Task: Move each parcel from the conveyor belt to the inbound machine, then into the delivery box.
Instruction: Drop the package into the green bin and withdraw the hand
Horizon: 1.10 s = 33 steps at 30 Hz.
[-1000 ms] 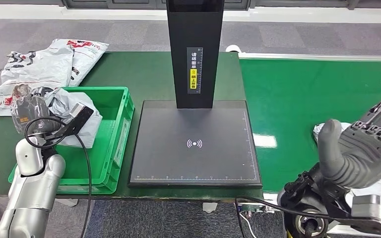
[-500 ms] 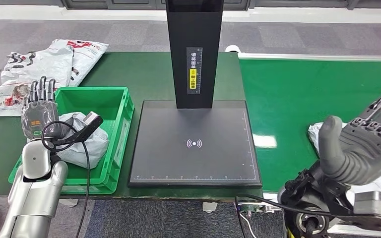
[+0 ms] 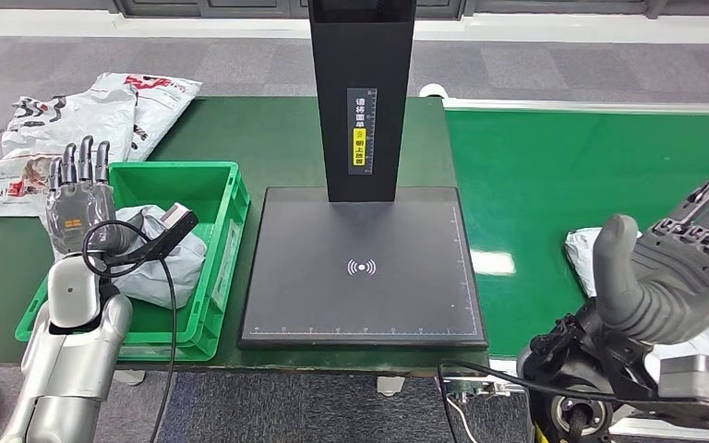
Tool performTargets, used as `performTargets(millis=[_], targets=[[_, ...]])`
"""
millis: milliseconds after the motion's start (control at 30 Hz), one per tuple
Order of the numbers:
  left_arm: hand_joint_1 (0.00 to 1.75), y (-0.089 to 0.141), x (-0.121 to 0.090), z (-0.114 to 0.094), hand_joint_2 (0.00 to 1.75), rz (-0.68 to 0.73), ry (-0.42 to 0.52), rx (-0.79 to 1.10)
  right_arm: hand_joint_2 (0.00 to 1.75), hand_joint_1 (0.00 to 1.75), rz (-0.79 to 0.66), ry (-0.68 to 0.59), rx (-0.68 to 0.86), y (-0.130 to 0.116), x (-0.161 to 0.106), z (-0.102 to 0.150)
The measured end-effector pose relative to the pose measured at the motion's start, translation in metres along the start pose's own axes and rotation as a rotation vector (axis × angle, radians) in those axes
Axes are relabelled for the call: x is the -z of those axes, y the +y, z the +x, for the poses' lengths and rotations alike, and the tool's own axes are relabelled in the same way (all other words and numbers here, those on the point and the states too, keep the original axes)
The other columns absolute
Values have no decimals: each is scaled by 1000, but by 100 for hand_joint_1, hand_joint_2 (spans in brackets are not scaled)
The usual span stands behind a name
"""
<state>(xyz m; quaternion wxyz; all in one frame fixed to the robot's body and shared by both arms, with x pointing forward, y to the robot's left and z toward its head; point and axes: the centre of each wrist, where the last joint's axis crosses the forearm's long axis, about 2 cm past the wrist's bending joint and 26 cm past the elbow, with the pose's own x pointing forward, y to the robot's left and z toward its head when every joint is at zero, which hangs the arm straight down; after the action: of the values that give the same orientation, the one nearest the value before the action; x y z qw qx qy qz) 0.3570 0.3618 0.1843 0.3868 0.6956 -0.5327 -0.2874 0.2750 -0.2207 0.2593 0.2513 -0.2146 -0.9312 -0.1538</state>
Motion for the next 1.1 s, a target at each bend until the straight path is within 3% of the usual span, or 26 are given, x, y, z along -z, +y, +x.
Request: performTargets(millis=[1100], targets=[[0,0,0,4,175,1,-8,-7,175,0,0,0,0,0,0,0]])
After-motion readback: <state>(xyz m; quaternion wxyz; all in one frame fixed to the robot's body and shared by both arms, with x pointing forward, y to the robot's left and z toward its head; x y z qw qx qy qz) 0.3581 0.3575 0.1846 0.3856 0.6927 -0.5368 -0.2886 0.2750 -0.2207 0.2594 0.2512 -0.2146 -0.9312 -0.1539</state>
